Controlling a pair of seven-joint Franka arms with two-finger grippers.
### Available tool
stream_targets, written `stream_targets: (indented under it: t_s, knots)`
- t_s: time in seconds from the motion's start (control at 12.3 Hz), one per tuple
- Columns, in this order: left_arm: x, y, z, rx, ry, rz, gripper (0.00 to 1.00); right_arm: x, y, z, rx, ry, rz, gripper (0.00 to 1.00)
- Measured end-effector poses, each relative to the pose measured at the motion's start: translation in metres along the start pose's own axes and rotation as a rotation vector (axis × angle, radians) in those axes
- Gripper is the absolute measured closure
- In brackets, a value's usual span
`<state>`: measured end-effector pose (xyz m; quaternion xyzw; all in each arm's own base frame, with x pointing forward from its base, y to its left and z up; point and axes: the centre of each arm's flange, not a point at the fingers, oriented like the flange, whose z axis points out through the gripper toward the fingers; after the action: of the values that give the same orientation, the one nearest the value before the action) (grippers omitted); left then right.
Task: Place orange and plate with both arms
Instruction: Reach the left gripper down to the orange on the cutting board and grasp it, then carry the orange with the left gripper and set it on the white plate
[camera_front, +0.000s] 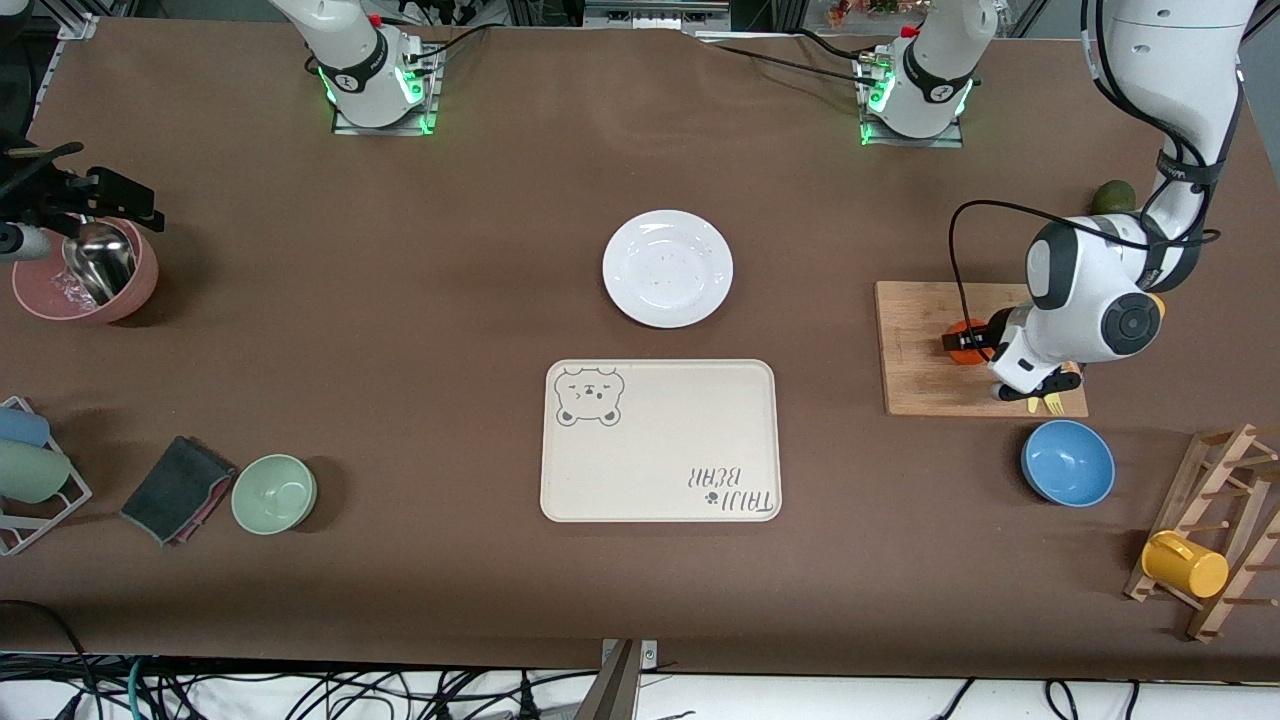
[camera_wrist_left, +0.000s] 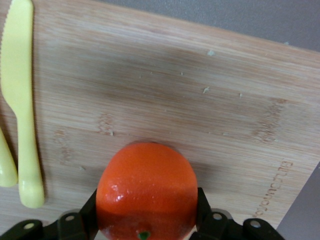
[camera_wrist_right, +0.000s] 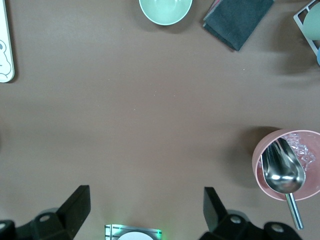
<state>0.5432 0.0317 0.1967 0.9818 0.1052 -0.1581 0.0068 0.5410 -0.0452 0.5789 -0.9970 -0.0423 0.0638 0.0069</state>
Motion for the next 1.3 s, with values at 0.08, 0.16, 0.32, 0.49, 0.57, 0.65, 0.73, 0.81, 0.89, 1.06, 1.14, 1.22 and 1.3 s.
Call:
stream_targets:
  t_s: [0.08, 0.16, 0.32, 0.49, 0.57, 0.65, 0.73, 0.81, 0.89, 1.06, 1.14, 1.22, 1.3]
  knots:
    - [0.000, 0.000, 0.000, 0.000, 0.001, 0.000, 0.27, 0.000, 0.000, 0.000, 0.000, -0.001, 0.000, 0.00]
    - [0.001, 0.001, -0.002, 0.000, 0.003, 0.001, 0.27, 0.000, 0.000, 0.000, 0.000, -0.001, 0.000, 0.00]
    - [0.005, 0.011, -0.016, -0.003, 0.019, -0.014, 0.27, 0.000, 0.000, 0.000, 0.000, -0.002, 0.000, 0.00]
    - [0.001, 0.054, -0.039, -0.012, 0.027, -0.057, 0.27, 0.000, 0.000, 0.000, 0.001, -0.003, 0.000, 0.00]
    - [-0.005, 0.086, -0.048, -0.020, 0.036, -0.087, 0.27, 0.000, 0.000, 0.000, 0.001, -0.003, 0.000, 0.00]
    - [-0.015, 0.124, -0.055, -0.030, 0.043, -0.117, 0.27, 0.000, 0.000, 0.001, 0.001, -0.003, 0.000, 0.00]
    - [-0.028, 0.163, -0.059, -0.041, 0.048, -0.143, 0.27, 0.000, 0.000, 0.001, 0.001, -0.004, 0.000, 0.00]
    - [-0.044, 0.199, -0.064, -0.053, 0.052, -0.166, 0.27, 0.000, 0.000, 0.001, 0.001, -0.004, 0.000, 0.00]
    - [-0.061, 0.232, -0.067, -0.062, 0.052, -0.190, 0.27, 0.000, 0.000, 0.001, 0.001, -0.004, 0.000, 0.00]
    - [-0.101, 0.295, -0.065, -0.066, 0.045, -0.215, 0.27, 0.000, 0.000, 0.001, 0.001, -0.004, 0.001, 0.00]
    - [-0.122, 0.325, -0.061, -0.060, 0.044, -0.218, 0.27, 0.000, 0.000, 0.001, 0.001, -0.004, 0.001, 0.00]
    - [-0.141, 0.353, -0.053, -0.052, 0.040, -0.223, 0.27, 0.000, 0.000, 0.001, 0.001, -0.004, 0.001, 0.00]
    - [-0.161, 0.379, -0.040, -0.037, 0.030, -0.222, 0.27, 0.000, 0.000, 0.001, 0.001, -0.004, 0.001, 0.00]
